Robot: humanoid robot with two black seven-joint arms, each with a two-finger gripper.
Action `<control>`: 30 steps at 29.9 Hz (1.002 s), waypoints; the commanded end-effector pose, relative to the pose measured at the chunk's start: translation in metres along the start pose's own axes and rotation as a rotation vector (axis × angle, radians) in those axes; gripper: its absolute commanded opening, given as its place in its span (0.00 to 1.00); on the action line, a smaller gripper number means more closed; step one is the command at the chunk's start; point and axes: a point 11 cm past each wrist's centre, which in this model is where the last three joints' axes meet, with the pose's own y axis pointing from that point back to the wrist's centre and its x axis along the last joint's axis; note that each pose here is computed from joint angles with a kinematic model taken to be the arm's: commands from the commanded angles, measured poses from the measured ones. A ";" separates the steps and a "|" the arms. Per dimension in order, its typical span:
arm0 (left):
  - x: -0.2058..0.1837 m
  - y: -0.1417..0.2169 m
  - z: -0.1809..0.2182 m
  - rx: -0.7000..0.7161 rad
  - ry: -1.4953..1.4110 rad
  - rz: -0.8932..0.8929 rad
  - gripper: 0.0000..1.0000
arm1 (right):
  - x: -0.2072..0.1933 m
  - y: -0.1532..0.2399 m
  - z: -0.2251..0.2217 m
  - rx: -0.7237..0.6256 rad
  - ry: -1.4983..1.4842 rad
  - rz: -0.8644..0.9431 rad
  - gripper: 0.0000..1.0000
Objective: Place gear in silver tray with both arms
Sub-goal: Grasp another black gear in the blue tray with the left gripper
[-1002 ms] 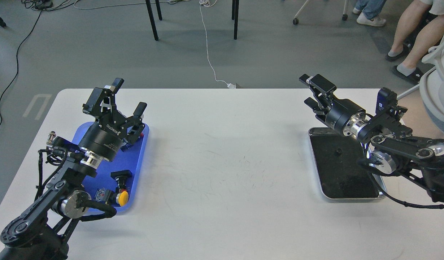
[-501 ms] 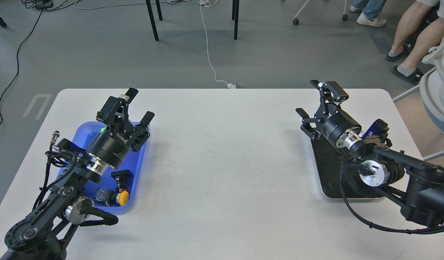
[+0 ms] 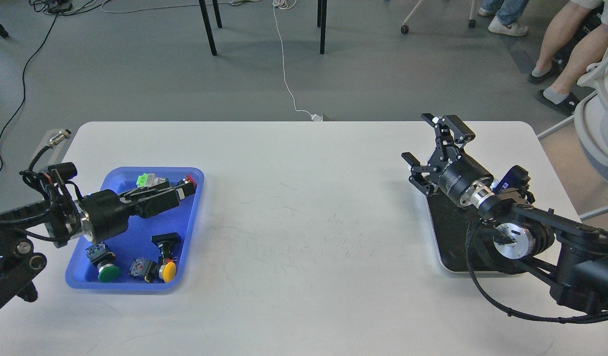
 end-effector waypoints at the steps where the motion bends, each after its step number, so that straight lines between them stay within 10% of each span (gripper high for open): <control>1: -0.003 0.005 -0.036 0.137 -0.184 -0.108 0.98 | -0.001 0.000 0.001 -0.002 0.003 -0.004 0.97; 24: -0.014 -0.015 -0.069 0.241 -0.360 -0.275 0.69 | 0.002 0.003 0.001 -0.005 0.009 0.003 0.97; 30: -0.019 -0.015 -0.071 0.243 -0.373 -0.304 0.38 | 0.002 0.003 0.001 -0.004 0.009 0.003 0.97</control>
